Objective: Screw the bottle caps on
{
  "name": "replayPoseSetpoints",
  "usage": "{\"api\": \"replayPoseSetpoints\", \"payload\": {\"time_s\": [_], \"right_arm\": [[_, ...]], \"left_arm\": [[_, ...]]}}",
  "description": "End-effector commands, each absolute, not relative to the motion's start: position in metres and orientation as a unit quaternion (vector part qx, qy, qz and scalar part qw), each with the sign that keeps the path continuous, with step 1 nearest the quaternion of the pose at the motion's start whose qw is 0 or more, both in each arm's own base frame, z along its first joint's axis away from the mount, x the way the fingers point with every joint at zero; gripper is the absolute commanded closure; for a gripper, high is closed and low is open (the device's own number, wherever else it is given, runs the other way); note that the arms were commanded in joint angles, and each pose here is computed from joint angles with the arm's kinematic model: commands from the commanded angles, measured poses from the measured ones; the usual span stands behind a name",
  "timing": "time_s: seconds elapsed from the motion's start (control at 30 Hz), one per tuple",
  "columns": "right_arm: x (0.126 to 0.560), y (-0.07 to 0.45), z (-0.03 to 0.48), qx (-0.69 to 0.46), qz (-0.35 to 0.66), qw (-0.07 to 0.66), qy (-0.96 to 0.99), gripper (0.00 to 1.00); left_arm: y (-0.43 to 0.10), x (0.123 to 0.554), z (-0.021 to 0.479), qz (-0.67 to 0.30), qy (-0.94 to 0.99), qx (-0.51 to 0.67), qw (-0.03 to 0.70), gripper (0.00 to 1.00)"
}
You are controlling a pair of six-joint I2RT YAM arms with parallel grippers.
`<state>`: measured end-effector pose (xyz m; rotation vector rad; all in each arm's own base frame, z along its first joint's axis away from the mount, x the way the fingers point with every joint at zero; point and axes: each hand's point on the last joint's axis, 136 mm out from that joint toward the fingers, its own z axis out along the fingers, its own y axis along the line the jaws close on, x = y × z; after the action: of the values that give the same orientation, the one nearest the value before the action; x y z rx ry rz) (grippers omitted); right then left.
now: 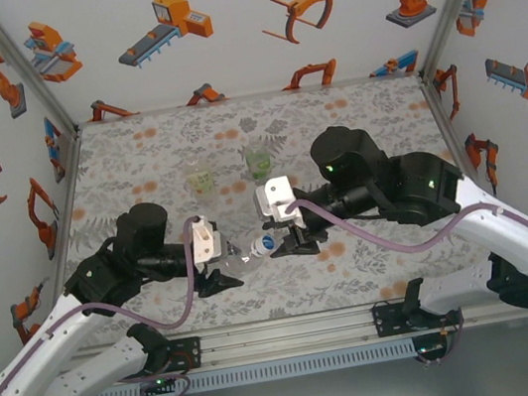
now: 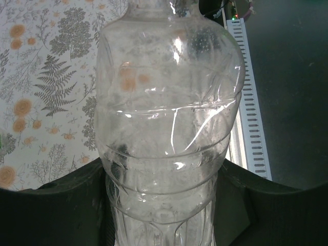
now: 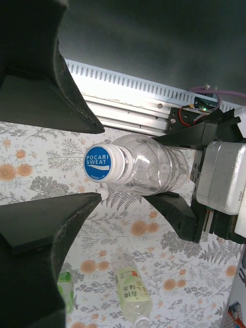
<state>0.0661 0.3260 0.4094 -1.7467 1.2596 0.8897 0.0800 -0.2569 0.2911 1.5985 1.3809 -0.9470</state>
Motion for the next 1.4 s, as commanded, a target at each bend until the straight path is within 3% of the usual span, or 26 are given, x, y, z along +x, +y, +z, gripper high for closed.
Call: {"api": "replayPoseSetpoints", "payload": {"time_s": [0.0,0.6,0.83,1.03,1.2,1.37], "right_arm": [[0.061,0.330,0.418,-0.689,0.364,0.405,0.478,0.53],[0.064,0.332,0.406,-0.682,0.363,0.398,0.495,0.63],[0.069,0.336,0.402,-0.658,0.373,0.392,0.524,0.84],[0.095,0.338,0.393,-0.516,0.403,0.379,0.654,1.00],[0.126,0.335,0.376,-0.302,0.438,0.325,0.782,1.00],[0.137,0.336,0.345,-0.086,0.461,0.211,0.858,1.00]], "left_arm": [[-0.258,0.076,0.301,-0.380,0.526,0.640,0.411,1.00],[-0.259,0.078,0.304,-0.380,0.526,0.636,0.417,1.00],[-0.259,0.083,0.305,-0.372,0.534,0.629,0.424,1.00],[-0.259,0.092,0.303,-0.359,0.553,0.617,0.431,1.00],[-0.260,0.100,0.301,-0.344,0.558,0.613,0.441,1.00],[-0.264,0.105,0.302,-0.339,0.556,0.613,0.449,1.00]]}}
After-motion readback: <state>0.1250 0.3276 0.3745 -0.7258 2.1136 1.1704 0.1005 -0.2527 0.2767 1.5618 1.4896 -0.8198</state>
